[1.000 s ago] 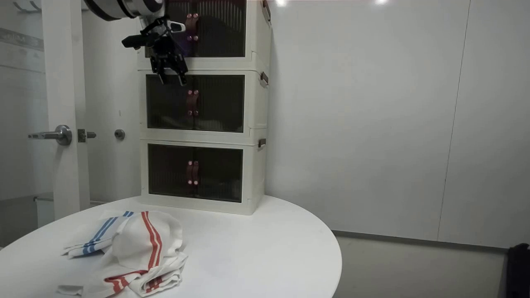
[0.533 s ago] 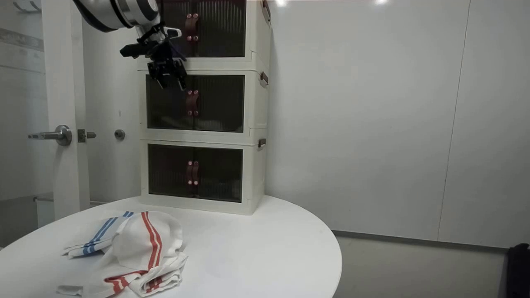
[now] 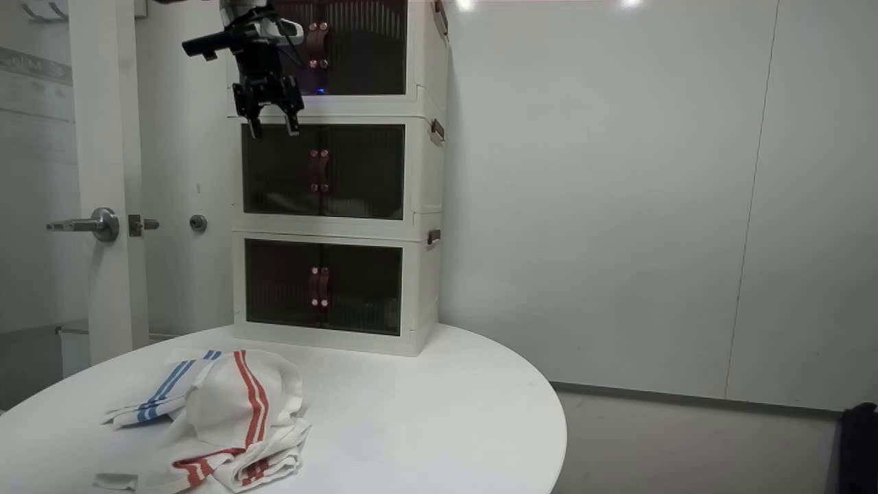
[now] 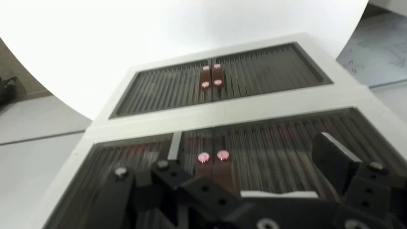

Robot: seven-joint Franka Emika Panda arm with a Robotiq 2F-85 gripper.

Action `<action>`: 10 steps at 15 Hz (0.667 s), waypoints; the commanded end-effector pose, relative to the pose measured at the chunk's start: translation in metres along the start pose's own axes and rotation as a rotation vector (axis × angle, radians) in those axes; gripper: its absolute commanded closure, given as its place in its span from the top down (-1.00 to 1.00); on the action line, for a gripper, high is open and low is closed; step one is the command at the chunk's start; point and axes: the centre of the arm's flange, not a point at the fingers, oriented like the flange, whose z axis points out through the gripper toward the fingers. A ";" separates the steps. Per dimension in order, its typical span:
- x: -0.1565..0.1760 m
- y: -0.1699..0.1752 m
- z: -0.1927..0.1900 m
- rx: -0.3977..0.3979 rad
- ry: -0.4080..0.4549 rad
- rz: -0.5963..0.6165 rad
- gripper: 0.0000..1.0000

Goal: Close the door to the middle compartment

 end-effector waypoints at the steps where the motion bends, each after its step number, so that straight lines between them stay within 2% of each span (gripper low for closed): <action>1: -0.068 0.059 -0.016 0.028 -0.153 -0.049 1.00; 4: -0.110 0.100 -0.010 0.013 -0.216 -0.074 1.00; 6: -0.139 0.124 -0.005 0.028 -0.182 -0.106 1.00; 8: -0.162 0.144 -0.004 0.067 -0.110 -0.140 1.00; 10: -0.181 0.163 -0.006 0.135 -0.037 -0.177 1.00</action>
